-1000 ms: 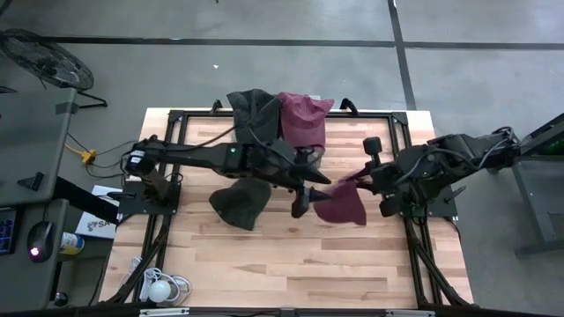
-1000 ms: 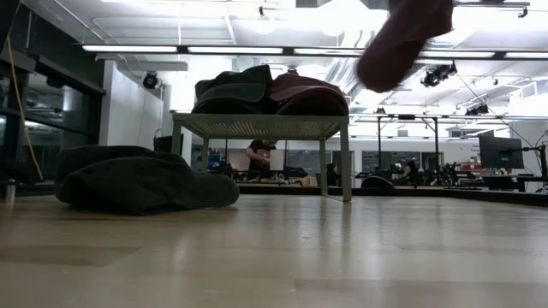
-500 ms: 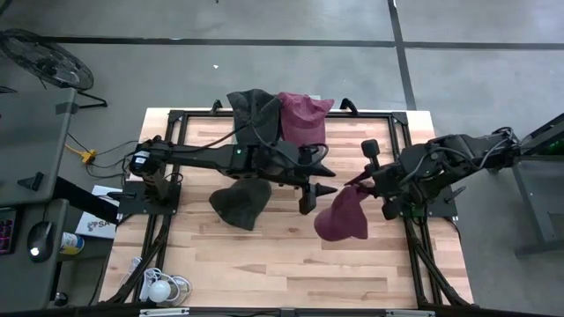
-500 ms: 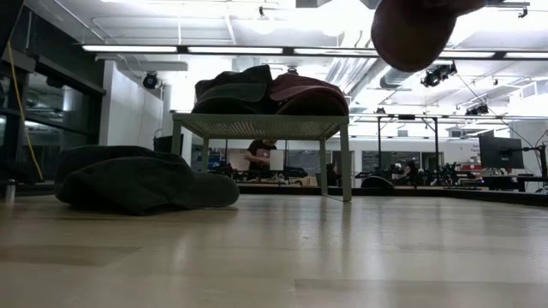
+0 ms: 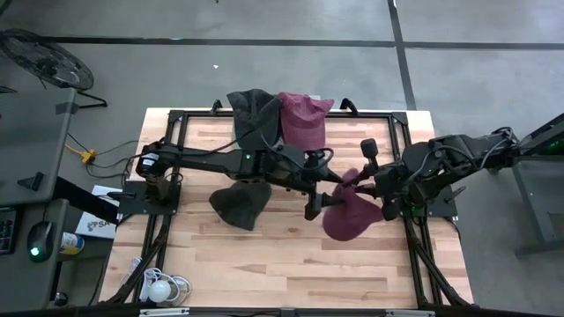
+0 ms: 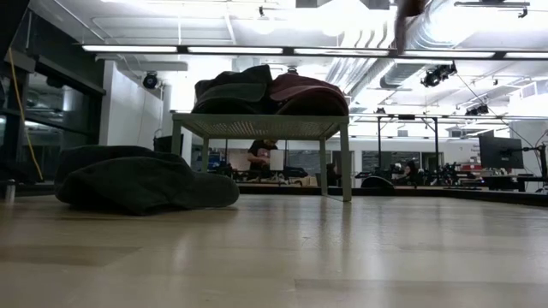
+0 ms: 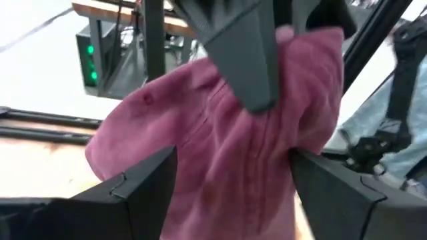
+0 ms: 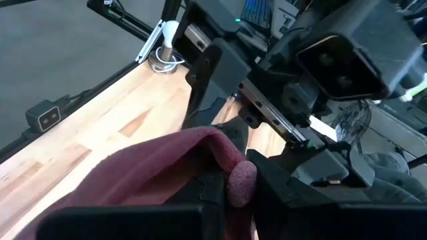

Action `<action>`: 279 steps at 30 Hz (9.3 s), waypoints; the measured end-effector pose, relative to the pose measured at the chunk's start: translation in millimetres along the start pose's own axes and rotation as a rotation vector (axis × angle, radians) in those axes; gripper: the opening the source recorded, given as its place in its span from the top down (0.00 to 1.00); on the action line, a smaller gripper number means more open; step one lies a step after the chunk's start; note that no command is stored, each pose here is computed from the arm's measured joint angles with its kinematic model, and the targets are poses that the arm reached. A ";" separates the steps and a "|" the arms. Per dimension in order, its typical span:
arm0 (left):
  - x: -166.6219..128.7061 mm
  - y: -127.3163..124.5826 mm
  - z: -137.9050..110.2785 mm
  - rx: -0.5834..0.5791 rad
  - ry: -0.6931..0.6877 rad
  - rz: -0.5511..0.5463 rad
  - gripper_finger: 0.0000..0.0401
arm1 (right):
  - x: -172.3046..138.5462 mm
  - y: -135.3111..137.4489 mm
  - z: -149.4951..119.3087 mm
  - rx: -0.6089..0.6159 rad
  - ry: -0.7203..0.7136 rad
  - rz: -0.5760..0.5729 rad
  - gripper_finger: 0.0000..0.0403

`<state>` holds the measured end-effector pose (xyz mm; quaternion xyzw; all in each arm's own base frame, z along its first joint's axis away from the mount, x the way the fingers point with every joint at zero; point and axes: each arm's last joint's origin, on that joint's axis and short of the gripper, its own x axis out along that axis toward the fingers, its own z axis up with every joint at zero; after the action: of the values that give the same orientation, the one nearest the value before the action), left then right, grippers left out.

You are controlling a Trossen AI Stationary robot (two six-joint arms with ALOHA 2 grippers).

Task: Pick & Place hat
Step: Stack the red cap on the red caps on the shelf

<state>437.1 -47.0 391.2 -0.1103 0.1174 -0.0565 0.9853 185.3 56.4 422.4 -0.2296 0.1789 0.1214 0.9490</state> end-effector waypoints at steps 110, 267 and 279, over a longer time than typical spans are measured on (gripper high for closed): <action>-15.3 7.9 40.3 0.037 -0.518 0.686 0.99 | -74.5 -11.1 -39.5 0.902 0.074 -0.557 0.53; -34.2 9.0 36.5 1.297 0.418 1.153 0.99 | 13.5 -76.9 34.7 1.514 -0.348 -0.622 0.31; -33.9 8.8 36.6 1.300 0.408 1.144 0.99 | 13.7 -79.0 33.7 1.461 -0.317 -0.600 0.37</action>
<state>414.0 -26.3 431.4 0.5584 0.2724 0.3702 0.6906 232.0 6.2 475.9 0.4306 0.0068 -0.2554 0.8657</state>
